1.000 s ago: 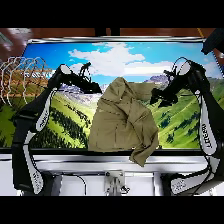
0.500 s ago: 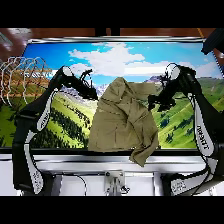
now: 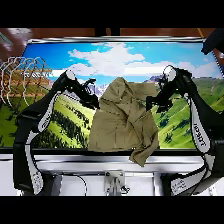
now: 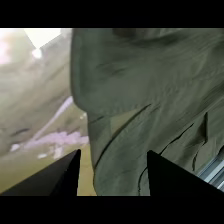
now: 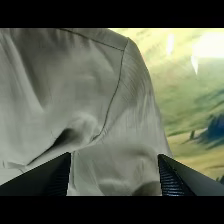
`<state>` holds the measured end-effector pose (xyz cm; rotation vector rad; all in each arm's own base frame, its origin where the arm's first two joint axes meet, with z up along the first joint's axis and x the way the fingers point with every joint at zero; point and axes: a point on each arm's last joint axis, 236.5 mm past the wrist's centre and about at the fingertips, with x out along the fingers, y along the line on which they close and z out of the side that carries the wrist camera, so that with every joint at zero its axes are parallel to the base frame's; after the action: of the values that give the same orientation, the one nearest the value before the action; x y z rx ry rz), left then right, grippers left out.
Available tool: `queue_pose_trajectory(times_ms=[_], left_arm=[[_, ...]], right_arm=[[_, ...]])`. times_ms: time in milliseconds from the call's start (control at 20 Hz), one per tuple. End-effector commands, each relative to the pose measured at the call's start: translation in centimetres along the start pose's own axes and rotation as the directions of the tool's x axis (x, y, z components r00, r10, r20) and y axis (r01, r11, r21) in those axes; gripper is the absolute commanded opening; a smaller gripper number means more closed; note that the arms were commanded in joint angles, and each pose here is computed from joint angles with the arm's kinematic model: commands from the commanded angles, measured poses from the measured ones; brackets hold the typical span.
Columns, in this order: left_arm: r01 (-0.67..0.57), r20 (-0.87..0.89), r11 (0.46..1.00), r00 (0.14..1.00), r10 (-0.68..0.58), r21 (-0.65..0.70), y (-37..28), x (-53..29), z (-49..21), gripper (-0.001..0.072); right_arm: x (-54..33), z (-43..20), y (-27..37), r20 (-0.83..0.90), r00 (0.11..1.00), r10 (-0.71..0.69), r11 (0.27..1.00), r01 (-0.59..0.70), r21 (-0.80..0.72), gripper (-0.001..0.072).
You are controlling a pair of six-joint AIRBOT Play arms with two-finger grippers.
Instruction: Fold the shirts.
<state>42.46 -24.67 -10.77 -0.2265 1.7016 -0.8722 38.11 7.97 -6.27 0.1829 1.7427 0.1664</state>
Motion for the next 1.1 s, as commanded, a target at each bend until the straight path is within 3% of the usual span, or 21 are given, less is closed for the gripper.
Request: queue_pose_trajectory(times_ms=[0, 50, 150, 350, 800, 850, 900, 950, 1000, 1050], left_arm=[[0.0, -0.037, 1.0, 0.999, 0.0, -0.003, -0.8, 1.0, -0.6, 0.0483], [0.0, -0.047, 1.0, 0.999, 0.0, 0.002, -1.0, 1.2, -0.8, 0.0416], [-0.015, -0.076, 1.0, 0.997, 0.014, 0.0, -1.0, 1.4, -1.4, 0.0369], [-0.05, -0.103, 0.999, 0.993, 0.049, 0.0, -0.6, 1.7, -1.9, 0.0067], [-0.038, -0.159, 0.999, 0.987, 0.037, 0.0, -0.5, 1.0, -3.4, 0.0058], [-0.036, -0.166, 0.999, 0.986, 0.036, 0.001, -0.5, 0.9, -3.6, 0.0058], [-0.034, -0.173, 0.999, 0.984, 0.034, 0.0, -0.6, 0.9, -3.8, 0.0058], [-0.032, -0.184, 0.999, 0.982, 0.031, 0.001, -0.6, 0.8, -4.0, 0.0058], [-0.029, -0.192, 1.0, 0.981, 0.029, 0.002, -0.7, 0.7, -4.2, 0.0058], [-0.028, -0.197, 1.0, 0.98, 0.028, 0.003, -0.8, 0.6, -4.4, 0.0057]], right_arm=[[0.3, 0.4, 0.1, 0.006, 1.0, 0.007, 1.0, -0.007, 0.003, 0.0655], [0.3, 0.4, 0.1, 0.007, 1.0, 0.007, 1.0, -0.007, 0.003, 0.0655], [0.3, 0.4, 0.1, 0.008, 1.0, 0.007, 1.0, -0.007, 0.002, 0.0655], [0.3, 0.7, 0.1, 0.021, 1.0, 0.008, 1.0, -0.008, 0.008, 0.0655], [4.8, 3.7, -0.3, 0.054, 0.998, 0.012, 0.995, -0.018, 0.097, 0.0652], [5.0, 4.2, 0.3, 0.073, 0.997, 0.04, 0.993, -0.047, 0.104, 0.0547], [5.0, 4.6, 0.8, 0.088, 0.994, 0.061, 0.992, -0.071, 0.109, 0.038], [5.0, 4.9, 1.1, 0.101, 0.992, 0.074, 0.99, -0.085, 0.111, 0.0134], [4.7, 5.3, 1.3, 0.114, 0.99, 0.079, 0.99, -0.091, 0.108, 0.0082], [4.1, 5.8, 1.4, 0.137, 0.987, 0.08, 0.992, -0.093, 0.09, 0.0081]])
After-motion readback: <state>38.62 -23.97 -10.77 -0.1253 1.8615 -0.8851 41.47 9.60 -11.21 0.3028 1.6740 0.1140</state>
